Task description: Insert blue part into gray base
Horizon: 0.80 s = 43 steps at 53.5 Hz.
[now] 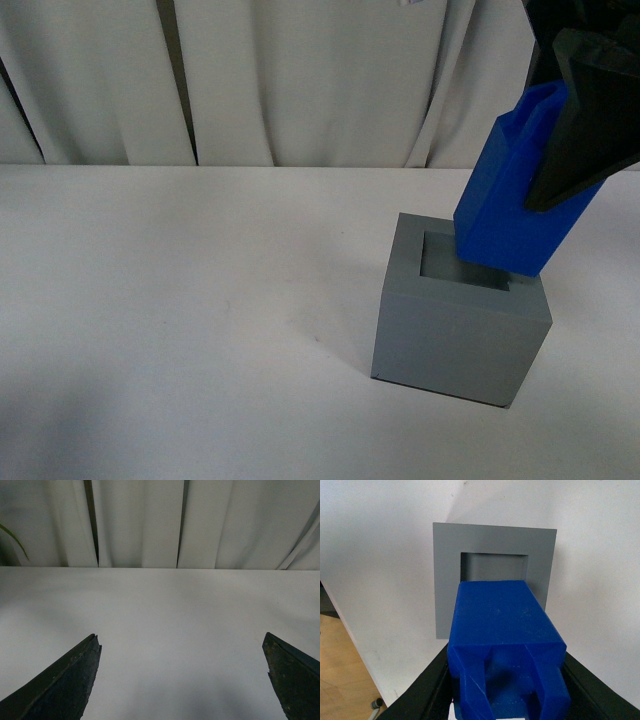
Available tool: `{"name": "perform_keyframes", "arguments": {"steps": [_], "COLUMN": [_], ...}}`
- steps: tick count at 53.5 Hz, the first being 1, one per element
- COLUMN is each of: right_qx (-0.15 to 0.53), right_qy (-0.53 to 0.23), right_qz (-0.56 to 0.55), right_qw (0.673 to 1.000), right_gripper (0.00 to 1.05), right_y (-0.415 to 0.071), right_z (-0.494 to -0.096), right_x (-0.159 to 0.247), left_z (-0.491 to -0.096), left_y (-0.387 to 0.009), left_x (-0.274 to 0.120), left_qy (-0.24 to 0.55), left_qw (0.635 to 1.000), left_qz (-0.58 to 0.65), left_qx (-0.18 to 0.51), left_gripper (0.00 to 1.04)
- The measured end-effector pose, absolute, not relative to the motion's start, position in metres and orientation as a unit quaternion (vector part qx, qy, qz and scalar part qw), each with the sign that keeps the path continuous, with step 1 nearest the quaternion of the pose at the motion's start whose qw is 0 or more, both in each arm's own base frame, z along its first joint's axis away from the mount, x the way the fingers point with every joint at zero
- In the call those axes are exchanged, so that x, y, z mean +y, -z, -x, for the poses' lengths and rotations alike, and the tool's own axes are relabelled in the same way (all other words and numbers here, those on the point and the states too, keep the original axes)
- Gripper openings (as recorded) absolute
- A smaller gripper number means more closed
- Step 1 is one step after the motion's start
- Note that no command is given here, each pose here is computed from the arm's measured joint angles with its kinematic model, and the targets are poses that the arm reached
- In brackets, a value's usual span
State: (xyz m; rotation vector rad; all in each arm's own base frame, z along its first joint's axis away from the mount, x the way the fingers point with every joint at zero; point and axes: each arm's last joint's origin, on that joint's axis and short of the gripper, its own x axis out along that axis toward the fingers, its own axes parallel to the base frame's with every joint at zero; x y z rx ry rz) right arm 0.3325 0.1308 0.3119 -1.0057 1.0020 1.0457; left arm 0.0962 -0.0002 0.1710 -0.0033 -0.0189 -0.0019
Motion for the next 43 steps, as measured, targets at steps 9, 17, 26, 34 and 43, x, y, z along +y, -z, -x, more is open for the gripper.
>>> {"name": "perform_keyframes", "arguments": {"steps": [9,17,26,34,43], "right_qx": [0.441,0.445,0.445,0.445,0.445], "right_qy": [-0.459,-0.459,-0.459,-0.456,-0.455], "right_qz": [0.44,0.44,0.44,0.44,0.441], "right_qw": [0.634,0.63,0.63,0.633,0.633], "right_gripper": [0.48,0.48,0.48,0.48,0.47], "right_y": [-0.308,-0.302,-0.299,-0.298,-0.298], "right_z": [-0.336,-0.34,-0.344,-0.346,-0.347], "right_x": [0.137,0.14,0.142,0.144,0.145], "left_z": [-0.096,-0.096,-0.096,-0.096,-0.096], "left_y": [-0.171,-0.171,-0.171,-0.171,-0.171], "left_x": [0.0,0.0,0.0,0.0,0.0], "left_qy": [0.001,0.001,0.001,0.001,0.001], "left_qw": [1.0,1.0,1.0,1.0,1.0], "left_qz": [0.002,0.002,0.002,0.002,0.002], "left_qx": [-0.009,-0.009,-0.009,-0.009,-0.009], "left_gripper": [0.99,0.99,0.99,0.99,0.99]}}
